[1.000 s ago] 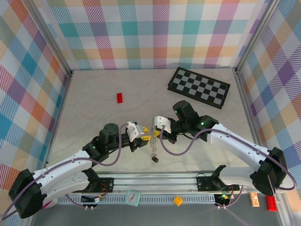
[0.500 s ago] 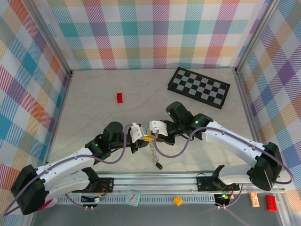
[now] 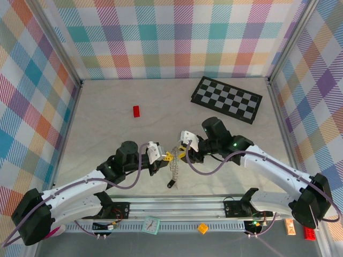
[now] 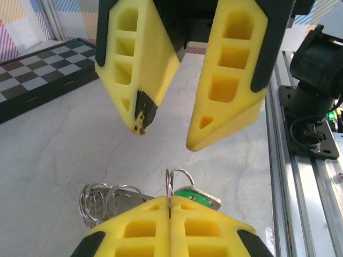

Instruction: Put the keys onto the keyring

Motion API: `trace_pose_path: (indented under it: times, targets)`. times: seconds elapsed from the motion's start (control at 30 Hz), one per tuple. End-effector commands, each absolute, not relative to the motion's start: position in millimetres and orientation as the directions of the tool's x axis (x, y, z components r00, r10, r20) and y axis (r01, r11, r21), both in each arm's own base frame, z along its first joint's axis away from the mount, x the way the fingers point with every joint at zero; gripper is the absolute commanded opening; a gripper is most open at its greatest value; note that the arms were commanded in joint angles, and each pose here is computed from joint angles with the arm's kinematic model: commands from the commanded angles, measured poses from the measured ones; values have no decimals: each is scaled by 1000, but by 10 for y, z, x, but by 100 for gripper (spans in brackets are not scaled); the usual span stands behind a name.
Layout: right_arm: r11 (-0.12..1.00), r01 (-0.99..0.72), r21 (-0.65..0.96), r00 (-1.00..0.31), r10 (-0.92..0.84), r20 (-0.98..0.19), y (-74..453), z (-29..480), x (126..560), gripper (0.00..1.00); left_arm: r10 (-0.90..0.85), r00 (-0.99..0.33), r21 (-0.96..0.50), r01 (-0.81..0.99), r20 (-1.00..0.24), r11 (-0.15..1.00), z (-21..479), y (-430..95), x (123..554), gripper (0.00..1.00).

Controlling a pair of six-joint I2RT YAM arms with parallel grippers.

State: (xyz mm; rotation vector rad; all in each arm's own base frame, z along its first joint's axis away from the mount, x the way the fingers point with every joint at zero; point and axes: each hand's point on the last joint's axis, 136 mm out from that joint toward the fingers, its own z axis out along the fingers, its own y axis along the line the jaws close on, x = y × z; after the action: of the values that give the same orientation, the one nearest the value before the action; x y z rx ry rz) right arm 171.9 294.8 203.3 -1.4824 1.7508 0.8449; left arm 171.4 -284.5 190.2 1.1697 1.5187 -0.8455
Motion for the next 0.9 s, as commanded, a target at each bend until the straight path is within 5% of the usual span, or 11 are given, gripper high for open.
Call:
trace_pose_path:
  times: [0.0, 0.4, 0.87]
  targets:
    - [211, -952, 223, -294, -422, -858, 3037, 2216, 1700, 34, 132, 34, 74, 948, -991, 310, 2189, -2863, 1730, 0]
    - [312, -853, 419, -514, -354, -782, 3013, 2016, 1689, 35, 93, 37, 64, 950, -995, 306, 2164, -2867, 1713, 0]
    - [243, -864, 440, -502, -365, -784, 3049, 2024, 1584, 9, 79, 45, 67, 951, -996, 301, 2183, -2865, 1699, 0]
